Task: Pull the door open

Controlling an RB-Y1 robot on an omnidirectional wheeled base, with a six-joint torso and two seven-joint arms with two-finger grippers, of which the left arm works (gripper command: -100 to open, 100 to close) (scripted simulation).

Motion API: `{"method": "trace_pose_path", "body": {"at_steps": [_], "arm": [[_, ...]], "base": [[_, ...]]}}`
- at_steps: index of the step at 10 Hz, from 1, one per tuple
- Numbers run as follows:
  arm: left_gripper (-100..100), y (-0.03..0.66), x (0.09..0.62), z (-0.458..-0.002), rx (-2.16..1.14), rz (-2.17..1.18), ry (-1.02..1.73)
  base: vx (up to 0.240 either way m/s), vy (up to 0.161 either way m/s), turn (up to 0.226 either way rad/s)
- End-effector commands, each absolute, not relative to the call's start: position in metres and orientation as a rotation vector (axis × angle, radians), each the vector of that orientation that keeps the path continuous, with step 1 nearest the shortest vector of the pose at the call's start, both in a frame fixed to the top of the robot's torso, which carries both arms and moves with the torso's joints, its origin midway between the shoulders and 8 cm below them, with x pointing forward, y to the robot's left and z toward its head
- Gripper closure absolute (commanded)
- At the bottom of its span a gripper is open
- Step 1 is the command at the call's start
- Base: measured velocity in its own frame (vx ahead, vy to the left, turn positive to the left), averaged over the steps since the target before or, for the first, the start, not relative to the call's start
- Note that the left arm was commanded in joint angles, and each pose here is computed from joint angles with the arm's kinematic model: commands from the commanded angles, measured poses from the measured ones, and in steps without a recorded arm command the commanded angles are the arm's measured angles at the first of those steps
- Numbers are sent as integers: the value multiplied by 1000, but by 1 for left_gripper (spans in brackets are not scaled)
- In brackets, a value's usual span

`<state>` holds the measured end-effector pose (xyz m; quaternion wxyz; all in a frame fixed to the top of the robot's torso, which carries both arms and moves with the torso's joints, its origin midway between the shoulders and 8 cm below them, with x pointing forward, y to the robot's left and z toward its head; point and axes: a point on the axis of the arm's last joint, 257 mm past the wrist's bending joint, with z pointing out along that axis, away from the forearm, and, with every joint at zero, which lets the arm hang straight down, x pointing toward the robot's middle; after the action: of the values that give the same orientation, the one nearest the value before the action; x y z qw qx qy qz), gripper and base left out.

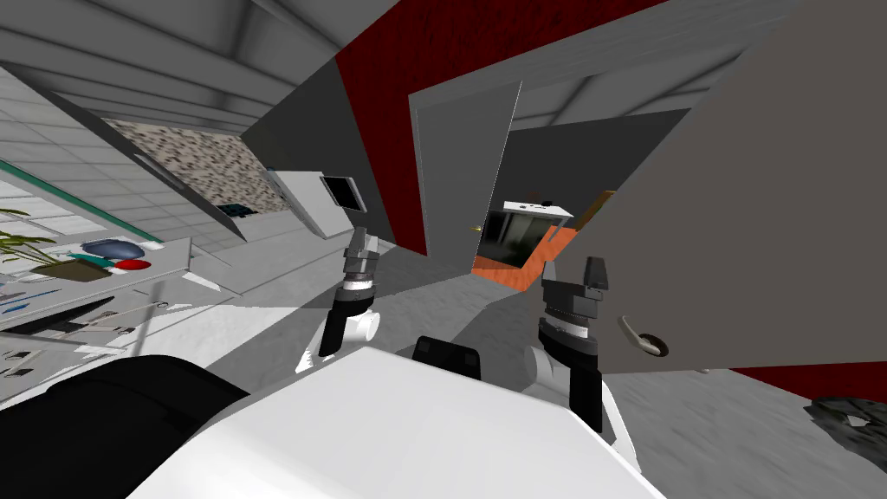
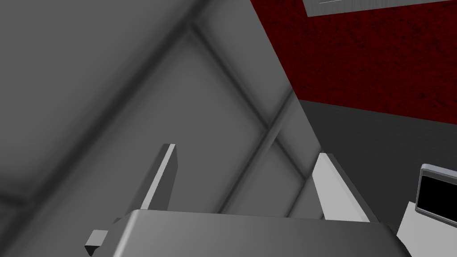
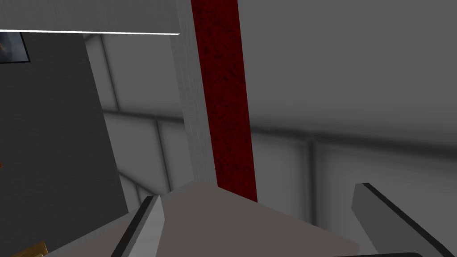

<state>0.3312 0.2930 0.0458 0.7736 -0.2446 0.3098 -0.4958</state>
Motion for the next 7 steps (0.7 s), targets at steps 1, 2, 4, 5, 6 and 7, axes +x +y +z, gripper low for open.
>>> {"method": "trace_pose_path", "body": {"at_steps": [1, 2, 4, 5, 6, 7], "arm": [[-100, 294, 337, 36, -542, -1083, 686], [-100, 294, 339, 32, -545, -1086, 690], [-100, 295, 347, 19, -562, -1097, 709], [-100, 296, 352, 10, -574, -1104, 721], [-100, 296, 355, 5, -580, -1108, 727], [-100, 297, 357, 0, -586, -1111, 733]], "base": [[98, -35, -51], [139, -33, -60], [141, -42, -54], [165, -61, -71], [150, -39, -43], [113, -30, -46]]}}
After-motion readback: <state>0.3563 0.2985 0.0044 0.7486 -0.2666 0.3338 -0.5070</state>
